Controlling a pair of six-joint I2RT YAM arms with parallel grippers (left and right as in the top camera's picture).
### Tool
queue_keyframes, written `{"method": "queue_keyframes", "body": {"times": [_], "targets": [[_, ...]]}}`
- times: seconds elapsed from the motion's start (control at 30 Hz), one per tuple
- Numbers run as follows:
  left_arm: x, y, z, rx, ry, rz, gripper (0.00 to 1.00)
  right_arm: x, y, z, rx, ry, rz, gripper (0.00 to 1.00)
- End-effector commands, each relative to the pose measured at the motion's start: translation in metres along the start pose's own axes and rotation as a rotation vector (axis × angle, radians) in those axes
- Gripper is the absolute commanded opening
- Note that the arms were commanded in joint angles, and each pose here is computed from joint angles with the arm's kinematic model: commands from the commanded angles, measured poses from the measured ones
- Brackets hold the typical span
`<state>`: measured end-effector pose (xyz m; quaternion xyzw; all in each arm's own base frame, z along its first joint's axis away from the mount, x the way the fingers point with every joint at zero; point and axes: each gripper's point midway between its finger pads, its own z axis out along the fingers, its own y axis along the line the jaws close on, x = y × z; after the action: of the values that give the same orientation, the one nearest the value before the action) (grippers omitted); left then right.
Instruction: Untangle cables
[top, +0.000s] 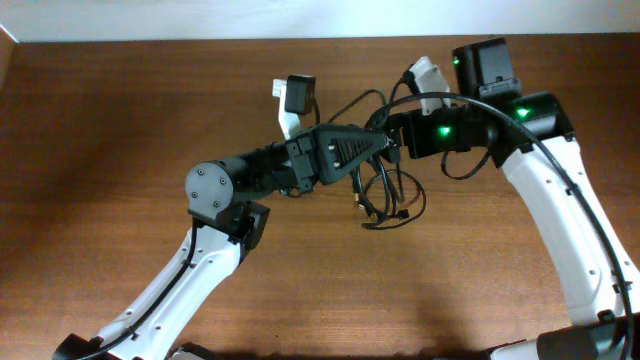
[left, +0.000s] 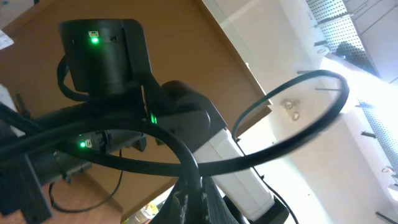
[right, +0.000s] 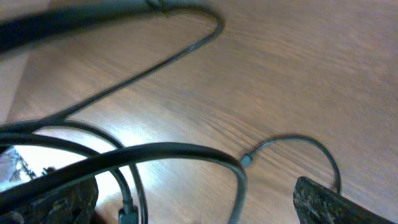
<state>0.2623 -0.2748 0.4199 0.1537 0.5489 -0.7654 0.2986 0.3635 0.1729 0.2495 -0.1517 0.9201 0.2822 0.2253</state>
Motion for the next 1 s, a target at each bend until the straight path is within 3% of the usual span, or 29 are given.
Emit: {"method": "queue_keyframes", "body": {"times": [0.0,0.17,0.3,0.53,0.97], "targets": [[-0.012,-0.009,-0.007,0.005,-0.021,0.031,0.0,0.002,-0.025,-0.015,0.033,-0.001,0.093,0.99],[-0.023,-0.003,-0.021,-0.028,-0.031,0.054,0.0,0.011,-0.038,-0.035,-0.057,0.006,0.096,0.99],[-0.027,-0.001,-0.027,-0.042,-0.038,0.062,0.0,0.013,0.019,-0.053,-0.417,-0.061,-0.169,0.99],[-0.028,0.013,-0.028,-0.087,-0.045,-0.009,0.0,0.009,0.06,-0.073,-0.658,-0.138,-0.219,0.99],[-0.019,0.002,0.002,-0.03,-0.11,-0.049,0.0,0.006,0.04,-0.058,-0.52,-0.116,-0.247,0.99]]}}
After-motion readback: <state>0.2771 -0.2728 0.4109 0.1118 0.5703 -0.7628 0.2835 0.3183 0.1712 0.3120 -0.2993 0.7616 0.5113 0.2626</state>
